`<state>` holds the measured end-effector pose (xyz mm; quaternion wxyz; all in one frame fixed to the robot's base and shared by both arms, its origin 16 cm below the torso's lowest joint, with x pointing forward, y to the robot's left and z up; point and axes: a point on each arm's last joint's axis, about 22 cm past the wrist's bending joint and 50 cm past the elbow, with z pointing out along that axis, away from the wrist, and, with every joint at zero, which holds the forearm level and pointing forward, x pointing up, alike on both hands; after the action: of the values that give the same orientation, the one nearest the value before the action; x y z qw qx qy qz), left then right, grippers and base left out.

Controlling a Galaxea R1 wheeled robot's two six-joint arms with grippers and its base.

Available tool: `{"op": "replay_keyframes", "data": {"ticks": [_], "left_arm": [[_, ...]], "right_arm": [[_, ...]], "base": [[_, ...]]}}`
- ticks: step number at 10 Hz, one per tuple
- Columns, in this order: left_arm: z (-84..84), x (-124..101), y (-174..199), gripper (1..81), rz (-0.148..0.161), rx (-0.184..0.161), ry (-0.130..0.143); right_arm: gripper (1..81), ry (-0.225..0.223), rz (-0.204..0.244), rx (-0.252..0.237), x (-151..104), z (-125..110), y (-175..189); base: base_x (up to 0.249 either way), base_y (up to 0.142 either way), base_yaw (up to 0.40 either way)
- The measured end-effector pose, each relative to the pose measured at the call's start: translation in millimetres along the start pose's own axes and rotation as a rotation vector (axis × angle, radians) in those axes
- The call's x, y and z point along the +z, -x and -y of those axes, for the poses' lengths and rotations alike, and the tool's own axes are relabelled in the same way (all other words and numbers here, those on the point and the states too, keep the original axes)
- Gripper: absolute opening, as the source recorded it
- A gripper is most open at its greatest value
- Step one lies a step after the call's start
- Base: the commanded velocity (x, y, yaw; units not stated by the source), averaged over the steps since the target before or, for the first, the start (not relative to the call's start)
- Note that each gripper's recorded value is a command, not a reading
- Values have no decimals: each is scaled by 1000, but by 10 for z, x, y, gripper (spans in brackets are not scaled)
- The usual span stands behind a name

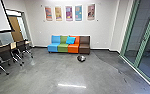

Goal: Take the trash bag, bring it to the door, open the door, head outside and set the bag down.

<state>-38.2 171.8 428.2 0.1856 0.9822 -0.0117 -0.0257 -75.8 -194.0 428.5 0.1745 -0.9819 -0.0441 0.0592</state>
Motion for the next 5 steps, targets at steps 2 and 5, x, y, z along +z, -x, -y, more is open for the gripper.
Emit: {"op": "replay_keyframes", "data": {"ticks": [2,5], "left_arm": [[-1,0,0,811,0,0,0],[-20,6,3,811,0,-1,3]], "right_arm": [[811,0,0,0,0,-2,-1],[811,0,0,0,0,-2,-2]], "base": [[154,0,0],[156,0,0]]}}
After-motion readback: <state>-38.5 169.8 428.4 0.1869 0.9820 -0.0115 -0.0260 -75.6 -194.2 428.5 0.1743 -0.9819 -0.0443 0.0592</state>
